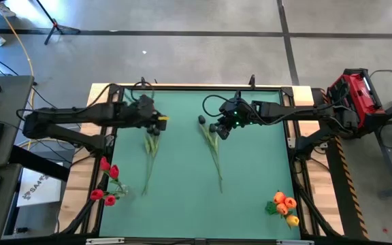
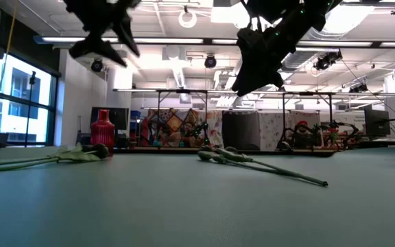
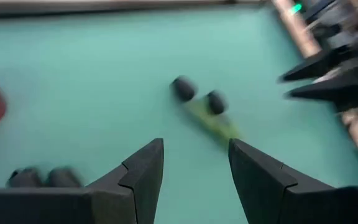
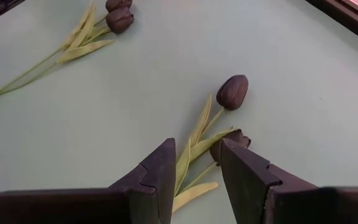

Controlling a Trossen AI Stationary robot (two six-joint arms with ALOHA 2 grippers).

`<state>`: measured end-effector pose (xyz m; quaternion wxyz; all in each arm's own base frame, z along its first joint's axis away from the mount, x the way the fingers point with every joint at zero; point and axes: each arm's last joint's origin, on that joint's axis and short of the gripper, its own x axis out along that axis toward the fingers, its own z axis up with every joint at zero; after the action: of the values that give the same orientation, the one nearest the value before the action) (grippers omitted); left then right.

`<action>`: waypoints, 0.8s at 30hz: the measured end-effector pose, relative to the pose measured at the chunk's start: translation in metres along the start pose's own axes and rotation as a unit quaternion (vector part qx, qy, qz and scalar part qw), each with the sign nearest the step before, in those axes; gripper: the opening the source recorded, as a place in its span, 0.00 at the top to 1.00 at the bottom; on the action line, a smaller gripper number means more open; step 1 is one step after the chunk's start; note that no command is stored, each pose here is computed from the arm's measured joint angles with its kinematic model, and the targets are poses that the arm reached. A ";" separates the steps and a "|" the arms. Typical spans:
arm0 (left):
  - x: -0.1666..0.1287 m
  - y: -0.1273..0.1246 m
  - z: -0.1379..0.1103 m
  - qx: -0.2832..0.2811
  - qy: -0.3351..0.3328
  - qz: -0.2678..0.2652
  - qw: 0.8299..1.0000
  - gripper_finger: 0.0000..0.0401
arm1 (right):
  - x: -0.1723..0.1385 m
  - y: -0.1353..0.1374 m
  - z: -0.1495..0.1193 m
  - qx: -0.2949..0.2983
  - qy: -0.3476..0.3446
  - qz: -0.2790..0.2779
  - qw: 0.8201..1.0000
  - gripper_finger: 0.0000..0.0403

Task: Sort flowers into vase by color
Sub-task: Put the black flower into the red vase

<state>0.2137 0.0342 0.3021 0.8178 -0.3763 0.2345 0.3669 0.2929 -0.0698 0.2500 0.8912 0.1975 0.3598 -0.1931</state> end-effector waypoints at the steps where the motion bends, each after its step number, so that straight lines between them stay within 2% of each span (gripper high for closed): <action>1: 0.007 0.002 0.000 0.001 0.016 0.015 1.000 0.58 | 0.000 0.000 0.000 0.000 0.000 0.000 1.000 0.72; 5: 0.029 0.010 -0.008 0.003 0.078 0.082 0.994 0.58 | 0.000 0.000 -0.001 0.000 0.003 -0.001 1.000 0.72; 11: 0.056 0.018 -0.024 -0.008 0.148 0.172 0.974 0.58 | 0.000 -0.001 -0.003 -0.001 0.014 -0.009 1.000 0.72; 18: 0.089 0.022 -0.040 0.009 0.189 0.214 0.958 0.58 | 0.000 -0.002 -0.003 -0.014 0.013 -0.018 1.000 0.72; 21: 0.106 0.036 -0.057 -0.001 0.227 0.214 0.950 0.58 | 0.000 -0.003 -0.003 -0.009 0.008 -0.032 0.999 0.72; 24: 0.116 0.051 -0.071 -0.022 0.238 0.210 0.948 0.58 | 0.000 -0.003 -0.004 0.001 0.011 -0.034 0.999 0.72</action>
<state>0.2387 0.0507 0.1598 0.6342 -0.4125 0.4878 0.4355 0.2894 -0.0706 0.2471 0.8799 0.1882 0.3762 -0.2209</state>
